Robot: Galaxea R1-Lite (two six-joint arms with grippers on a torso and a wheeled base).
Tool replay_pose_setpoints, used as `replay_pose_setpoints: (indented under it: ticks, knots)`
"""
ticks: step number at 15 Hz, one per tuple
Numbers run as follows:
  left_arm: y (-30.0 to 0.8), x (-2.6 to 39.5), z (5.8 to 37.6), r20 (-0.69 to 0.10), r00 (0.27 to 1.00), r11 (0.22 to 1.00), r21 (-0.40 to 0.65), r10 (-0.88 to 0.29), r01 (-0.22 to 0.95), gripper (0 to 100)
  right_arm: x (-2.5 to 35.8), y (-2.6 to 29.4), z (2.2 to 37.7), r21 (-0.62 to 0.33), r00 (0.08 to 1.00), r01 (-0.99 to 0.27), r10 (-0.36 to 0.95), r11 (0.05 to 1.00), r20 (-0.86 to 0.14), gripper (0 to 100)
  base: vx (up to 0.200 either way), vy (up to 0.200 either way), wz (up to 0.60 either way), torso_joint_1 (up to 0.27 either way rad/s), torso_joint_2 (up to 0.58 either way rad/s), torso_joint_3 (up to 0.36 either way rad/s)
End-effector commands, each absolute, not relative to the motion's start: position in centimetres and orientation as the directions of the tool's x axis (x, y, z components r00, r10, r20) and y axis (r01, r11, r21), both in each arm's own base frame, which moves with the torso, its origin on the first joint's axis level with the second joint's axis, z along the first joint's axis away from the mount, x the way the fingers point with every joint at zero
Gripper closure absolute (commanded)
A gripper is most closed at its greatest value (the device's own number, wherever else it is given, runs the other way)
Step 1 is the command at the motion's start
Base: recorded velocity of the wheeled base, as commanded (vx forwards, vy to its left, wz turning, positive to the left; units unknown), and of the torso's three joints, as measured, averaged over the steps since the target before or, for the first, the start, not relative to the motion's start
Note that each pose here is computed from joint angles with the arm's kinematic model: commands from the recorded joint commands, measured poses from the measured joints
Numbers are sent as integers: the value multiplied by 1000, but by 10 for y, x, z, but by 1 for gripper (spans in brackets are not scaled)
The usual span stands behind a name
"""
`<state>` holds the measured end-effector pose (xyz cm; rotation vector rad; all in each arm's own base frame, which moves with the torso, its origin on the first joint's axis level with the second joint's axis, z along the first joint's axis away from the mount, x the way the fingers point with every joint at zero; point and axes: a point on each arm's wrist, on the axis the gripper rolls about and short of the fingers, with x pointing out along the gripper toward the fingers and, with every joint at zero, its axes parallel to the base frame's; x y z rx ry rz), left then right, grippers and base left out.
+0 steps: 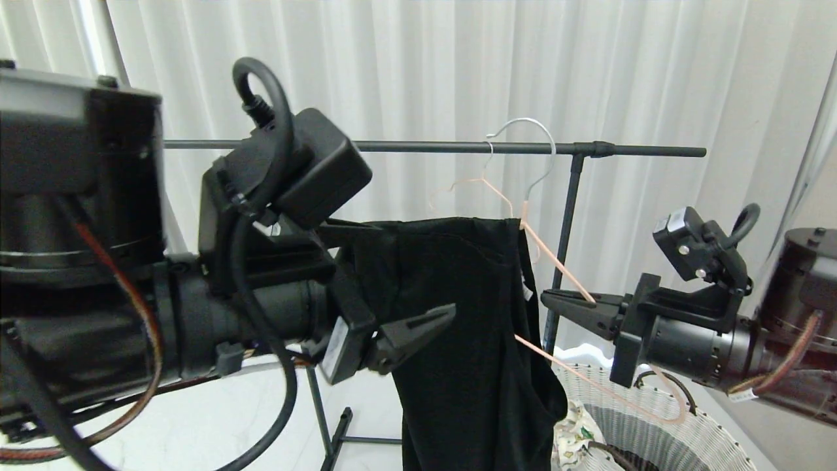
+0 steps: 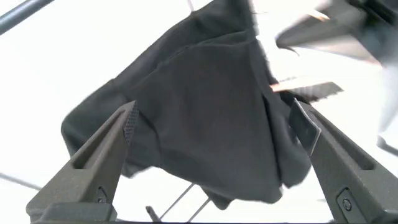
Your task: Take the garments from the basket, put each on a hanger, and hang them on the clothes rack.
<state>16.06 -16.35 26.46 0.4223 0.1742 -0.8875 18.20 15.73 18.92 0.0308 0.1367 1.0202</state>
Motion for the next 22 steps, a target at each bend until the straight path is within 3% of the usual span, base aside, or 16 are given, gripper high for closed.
replay_pose_setpoints:
  ticks: [1,4,7,12,16,17,22]
  knots:
    - [-143,147,263,-300,587,517,285,-752,807,0,168,145,182,68,468,-876,876,477,-117,100,0,0,0,0,0,0]
    - [-146,148,260,-314,553,483,278,-771,831,0,146,136,175,51,388,-916,912,397,-131,100,0,0,0,0,0,0]
    - [-148,145,243,-355,401,347,206,-845,915,0,127,132,168,57,337,-936,931,348,-143,100,0,0,0,0,0,0]
    - [-163,159,221,-438,357,312,174,-825,934,0,111,141,166,55,244,-966,958,254,-149,100,0,0,0,0,0,0]
    - [-168,163,203,-482,261,208,161,-837,965,0,108,144,167,52,222,-971,964,231,-146,100,0,0,0,0,0,0]
    - [-169,164,202,-485,260,205,165,-835,965,100,107,144,167,52,219,-972,965,228,-146,100,0,0,0,0,0,0]
    - [-168,164,197,-498,256,201,162,-829,966,100,107,144,166,27,217,-974,965,224,-147,100,0,0,0,0,0,0]
